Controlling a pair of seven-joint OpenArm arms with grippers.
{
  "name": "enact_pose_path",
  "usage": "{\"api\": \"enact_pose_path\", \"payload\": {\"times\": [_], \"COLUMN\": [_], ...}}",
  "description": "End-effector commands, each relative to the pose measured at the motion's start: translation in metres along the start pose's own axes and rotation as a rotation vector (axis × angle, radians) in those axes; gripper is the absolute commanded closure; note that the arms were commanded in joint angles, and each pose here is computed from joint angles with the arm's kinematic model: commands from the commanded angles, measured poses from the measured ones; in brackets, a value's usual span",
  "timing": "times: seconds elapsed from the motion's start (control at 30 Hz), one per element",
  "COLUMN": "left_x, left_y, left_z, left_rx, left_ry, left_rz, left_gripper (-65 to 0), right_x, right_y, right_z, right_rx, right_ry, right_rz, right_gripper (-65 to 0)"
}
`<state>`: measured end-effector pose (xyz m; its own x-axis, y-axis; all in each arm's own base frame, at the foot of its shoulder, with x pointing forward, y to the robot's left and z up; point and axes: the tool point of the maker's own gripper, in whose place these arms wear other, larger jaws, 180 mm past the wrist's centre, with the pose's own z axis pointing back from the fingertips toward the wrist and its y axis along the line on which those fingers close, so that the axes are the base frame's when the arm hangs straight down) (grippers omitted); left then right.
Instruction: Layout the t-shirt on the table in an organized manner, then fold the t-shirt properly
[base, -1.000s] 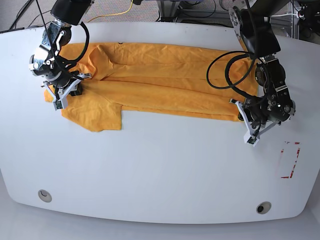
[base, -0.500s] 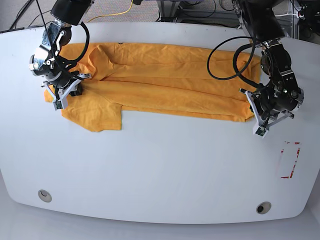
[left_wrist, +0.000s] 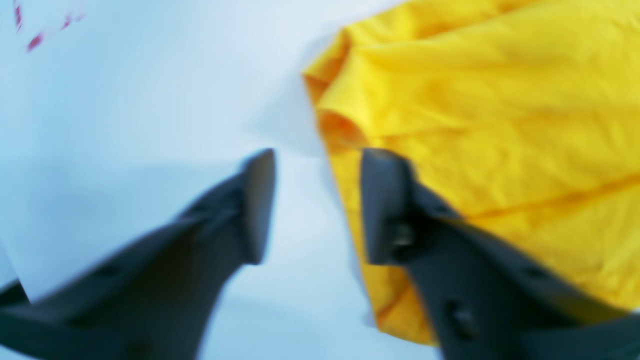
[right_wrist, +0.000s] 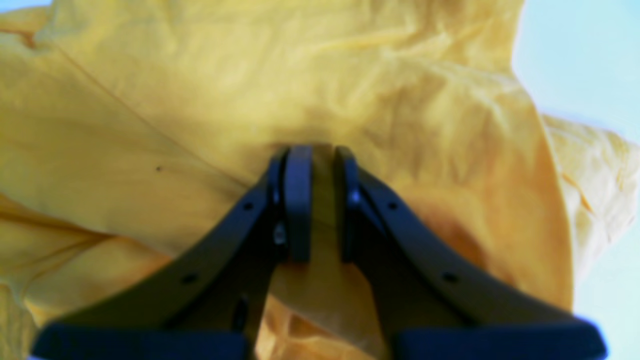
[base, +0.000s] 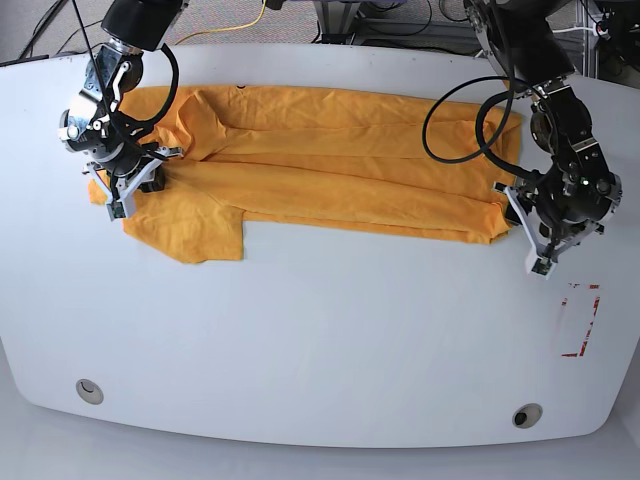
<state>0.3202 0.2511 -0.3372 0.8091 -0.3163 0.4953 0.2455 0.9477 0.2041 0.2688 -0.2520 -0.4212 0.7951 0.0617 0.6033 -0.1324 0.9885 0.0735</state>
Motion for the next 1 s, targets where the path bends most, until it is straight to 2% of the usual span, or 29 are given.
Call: {"api": "enact_pose_path", "payload": {"times": [0.0,0.17,0.37,0.57,0.7,0.97], "left_x": [0.011,0.006,-0.001,0.014,0.028,0.036], "left_y": [0.010,0.015,0.007,-0.013,-0.029,-0.040], "left_z": [0.004,-0.009,-0.027,-0.033,-0.033,-0.034], "left_rx": [0.017,-0.021,-0.085,-0.183,-0.234,-0.250], "left_ry": [-0.038,-0.018,0.023,-0.031,-0.063,-0.064], "left_rz": [0.030,0.113,0.147,0.176,0.139,0.086], "left_gripper": [-35.8,-36.0,-36.0,-36.0,-36.0,-36.0], "right_x": [0.010,0.010,0.010,0.010,0.010,0.010], "right_y": [-0.005,-0.005,-0.005,-0.004,-0.004,-0.004], "right_z": [0.003,0.003,0.003,0.003,0.003,0.003], "right_rx": [-0.011,-0.011,-0.011,-0.010,-0.010,-0.010], "right_ry": [-0.023,-0.023,-0.023,-0.023,-0.023,-0.023], "right_rz": [0.011,0.011,0.011,0.010,0.010,0.010], "right_gripper": [-8.1,-8.1,-8.1,-8.1,-8.1,-8.1]}}
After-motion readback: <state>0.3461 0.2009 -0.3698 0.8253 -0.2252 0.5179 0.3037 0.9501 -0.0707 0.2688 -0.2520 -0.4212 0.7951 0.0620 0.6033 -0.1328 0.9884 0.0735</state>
